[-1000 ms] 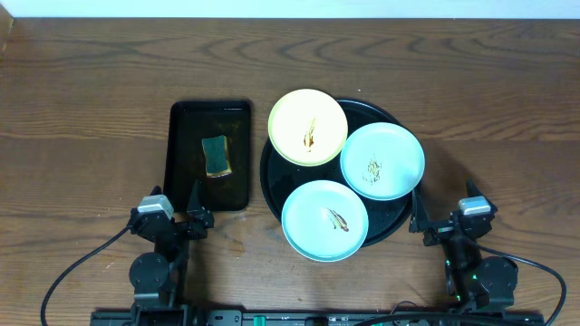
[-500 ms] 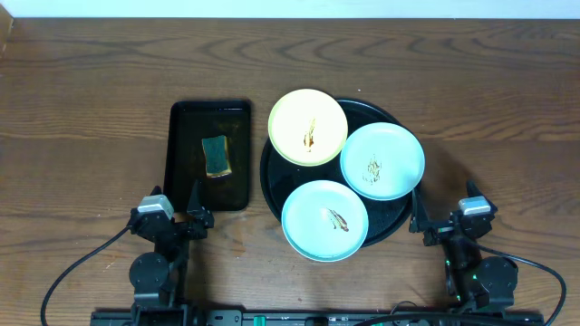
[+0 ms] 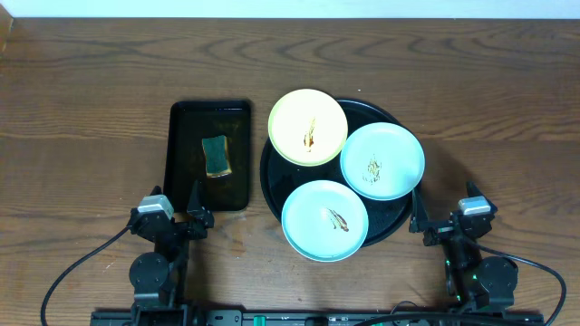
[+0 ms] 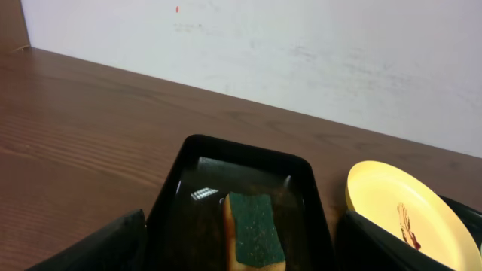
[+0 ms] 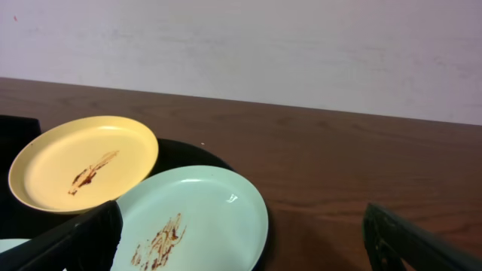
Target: Clean dirty plates on tray and stack at the side
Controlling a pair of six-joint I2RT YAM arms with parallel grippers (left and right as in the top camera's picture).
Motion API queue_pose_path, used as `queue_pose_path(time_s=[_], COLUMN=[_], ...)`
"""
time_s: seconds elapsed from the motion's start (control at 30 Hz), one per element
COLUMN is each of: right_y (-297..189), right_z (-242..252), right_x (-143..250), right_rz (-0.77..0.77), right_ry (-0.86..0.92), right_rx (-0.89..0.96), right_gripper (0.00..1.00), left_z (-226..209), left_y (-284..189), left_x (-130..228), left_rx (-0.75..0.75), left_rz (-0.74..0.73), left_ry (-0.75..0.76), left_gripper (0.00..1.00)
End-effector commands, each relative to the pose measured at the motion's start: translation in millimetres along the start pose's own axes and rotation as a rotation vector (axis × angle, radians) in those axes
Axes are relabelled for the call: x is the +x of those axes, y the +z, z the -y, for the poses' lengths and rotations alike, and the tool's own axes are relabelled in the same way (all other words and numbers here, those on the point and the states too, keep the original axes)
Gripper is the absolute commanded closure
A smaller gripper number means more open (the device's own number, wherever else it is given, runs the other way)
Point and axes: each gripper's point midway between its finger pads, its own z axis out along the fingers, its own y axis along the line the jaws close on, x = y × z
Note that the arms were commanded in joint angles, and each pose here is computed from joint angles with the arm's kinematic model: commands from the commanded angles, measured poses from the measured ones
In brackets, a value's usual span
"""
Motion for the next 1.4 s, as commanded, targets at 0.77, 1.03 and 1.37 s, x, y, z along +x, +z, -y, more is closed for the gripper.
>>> queue_pose_path(time_s=[0.77, 1.03, 1.37], right_y=[0, 0, 0], right_z=[-4, -4, -4], right_x=[-1, -1, -1], right_rz=[0.006, 0.006, 0.006], right_ry=[-0.012, -0.012, -0.012], right_rx=[-0.016, -0.016, -0.016], right_gripper=[0.01, 0.01, 0.01], left_z=[10, 16, 39], left_y=[-2, -7, 18], left_x=[-1, -18, -20], left_rx=[0.058, 0.036, 0.084], left_rz=[-0.018, -0.131, -0.447], left_ry=[0.01, -0.037, -0.074], left_gripper=[0.19, 0.19, 0.19])
